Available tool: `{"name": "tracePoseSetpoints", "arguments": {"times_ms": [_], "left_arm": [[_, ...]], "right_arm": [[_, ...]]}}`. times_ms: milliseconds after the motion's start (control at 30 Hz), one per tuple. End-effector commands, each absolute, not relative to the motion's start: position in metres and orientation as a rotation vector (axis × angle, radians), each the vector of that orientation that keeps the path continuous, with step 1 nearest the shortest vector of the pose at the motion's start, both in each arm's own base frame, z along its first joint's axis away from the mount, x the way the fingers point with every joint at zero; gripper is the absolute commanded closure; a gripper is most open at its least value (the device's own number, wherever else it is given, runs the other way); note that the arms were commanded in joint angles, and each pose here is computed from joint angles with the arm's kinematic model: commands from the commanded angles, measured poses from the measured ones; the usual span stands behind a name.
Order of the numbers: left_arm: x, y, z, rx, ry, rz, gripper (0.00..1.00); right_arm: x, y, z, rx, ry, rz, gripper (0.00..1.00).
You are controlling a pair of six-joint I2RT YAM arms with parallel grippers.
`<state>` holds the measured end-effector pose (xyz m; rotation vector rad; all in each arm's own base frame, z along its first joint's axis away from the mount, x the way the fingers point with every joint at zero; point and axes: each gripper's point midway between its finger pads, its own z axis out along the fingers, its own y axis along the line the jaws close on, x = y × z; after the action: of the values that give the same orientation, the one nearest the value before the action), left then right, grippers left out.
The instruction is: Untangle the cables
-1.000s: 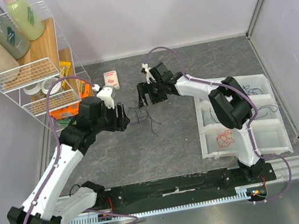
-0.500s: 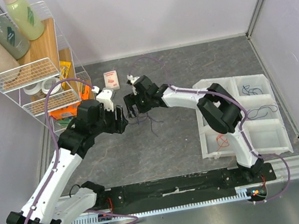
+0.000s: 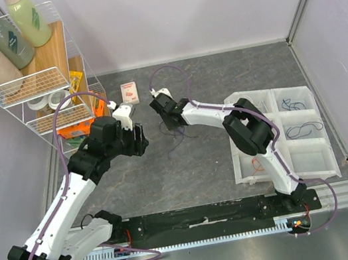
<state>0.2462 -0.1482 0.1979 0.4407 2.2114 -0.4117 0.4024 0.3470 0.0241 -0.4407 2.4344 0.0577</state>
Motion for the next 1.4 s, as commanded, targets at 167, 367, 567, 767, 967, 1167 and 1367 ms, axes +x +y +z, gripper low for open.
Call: {"name": "tracePoseSetpoints", "arguments": {"times_ms": [167, 367, 567, 767, 967, 1167, 1367], "left_arm": [[0.255, -0.148, 0.211, 0.440, 2.148, -0.400, 0.36], [0.257, -0.150, 0.207, 0.440, 2.158, -0.405, 0.37], [0.262, -0.153, 0.200, 0.434, 2.166, -0.412, 0.37], [0.266, -0.154, 0.190, 0.445, 2.184, -0.405, 0.37], [0.268, -0.156, 0.184, 0.466, 2.196, -0.400, 0.37], [0.266, -0.162, 0.180, 0.503, 2.207, -0.408, 0.38], [0.263, -0.160, 0.180, 0.516, 2.202, -0.394, 0.38]], "right_arm": [[0.424, 0.348, 0.100, -0.476, 2.293, 0.057, 1.00], [0.432, 0.314, 0.174, -0.298, 2.220, 0.160, 1.00], [0.426, 0.215, 0.252, -0.023, 2.118, 0.089, 1.00], [0.368, 0.075, 0.310, 0.270, 1.996, -0.256, 1.00], [0.288, -0.051, 0.306, 0.570, 1.983, -0.595, 1.00], [0.285, -0.108, 0.253, 0.749, 2.063, -0.581, 1.00], [0.309, -0.123, 0.200, 0.845, 2.161, -0.431, 1.00]]}}
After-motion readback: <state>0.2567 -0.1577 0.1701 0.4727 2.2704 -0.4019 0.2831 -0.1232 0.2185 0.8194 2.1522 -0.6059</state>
